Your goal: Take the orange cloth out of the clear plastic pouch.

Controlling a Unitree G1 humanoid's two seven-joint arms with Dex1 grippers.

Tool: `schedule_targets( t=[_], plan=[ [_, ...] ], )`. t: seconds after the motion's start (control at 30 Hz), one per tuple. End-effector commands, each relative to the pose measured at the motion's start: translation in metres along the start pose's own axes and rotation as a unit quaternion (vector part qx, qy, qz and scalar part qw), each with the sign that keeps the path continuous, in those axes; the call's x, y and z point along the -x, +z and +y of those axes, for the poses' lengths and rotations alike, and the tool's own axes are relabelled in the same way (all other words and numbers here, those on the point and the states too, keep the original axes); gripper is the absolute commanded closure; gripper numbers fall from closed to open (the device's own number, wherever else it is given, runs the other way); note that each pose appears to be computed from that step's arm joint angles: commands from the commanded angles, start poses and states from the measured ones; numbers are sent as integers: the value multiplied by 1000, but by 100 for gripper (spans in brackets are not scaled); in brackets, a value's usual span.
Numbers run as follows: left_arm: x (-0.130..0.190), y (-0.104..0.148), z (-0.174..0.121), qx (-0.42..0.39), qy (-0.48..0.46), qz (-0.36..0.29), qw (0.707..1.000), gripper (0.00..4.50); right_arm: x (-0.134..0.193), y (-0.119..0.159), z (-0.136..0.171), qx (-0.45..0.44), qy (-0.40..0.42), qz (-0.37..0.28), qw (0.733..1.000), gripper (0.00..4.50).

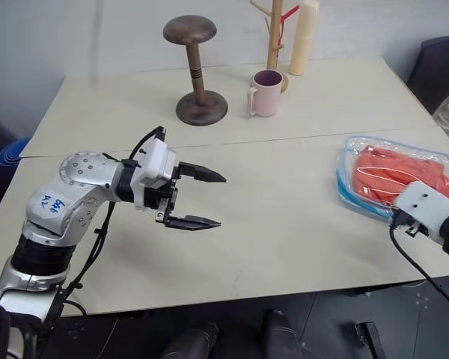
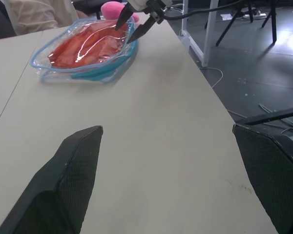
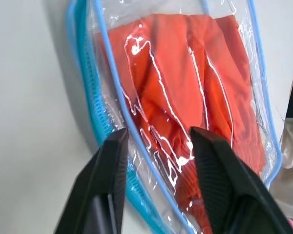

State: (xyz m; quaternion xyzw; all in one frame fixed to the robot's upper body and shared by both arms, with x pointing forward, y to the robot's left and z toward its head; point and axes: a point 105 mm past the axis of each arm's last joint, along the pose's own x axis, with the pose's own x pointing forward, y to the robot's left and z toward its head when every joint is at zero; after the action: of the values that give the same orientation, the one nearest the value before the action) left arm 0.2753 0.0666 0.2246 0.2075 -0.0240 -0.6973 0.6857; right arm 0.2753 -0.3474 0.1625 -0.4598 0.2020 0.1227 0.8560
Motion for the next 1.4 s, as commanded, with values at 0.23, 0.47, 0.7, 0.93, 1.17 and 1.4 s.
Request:
schedule_targets(
  t=[0.23,0.47,0.7,0.93,1.17,1.4],
  plan=[
    [2,14,6,-34,9,-9,999,0,-14,-14,11,28,-14,11,999,250],
    [1,16,8,-38,9,-9,999,0,-46,-23,8,59,-21,9,998,250],
    [3,17,9,-39,15,-9,999,0,-55,-21,5,73,-14,-8,997,410],
    [5,13,9,-33,24,-7,999,0,-56,11,10,140,-2,-79,987,448],
    [24,9,3,-10,36,7,999,0,-46,147,82,239,93,-351,900,448],
    [36,3,-9,2,40,33,999,0,-68,208,147,249,153,-395,871,448]
  ],
)
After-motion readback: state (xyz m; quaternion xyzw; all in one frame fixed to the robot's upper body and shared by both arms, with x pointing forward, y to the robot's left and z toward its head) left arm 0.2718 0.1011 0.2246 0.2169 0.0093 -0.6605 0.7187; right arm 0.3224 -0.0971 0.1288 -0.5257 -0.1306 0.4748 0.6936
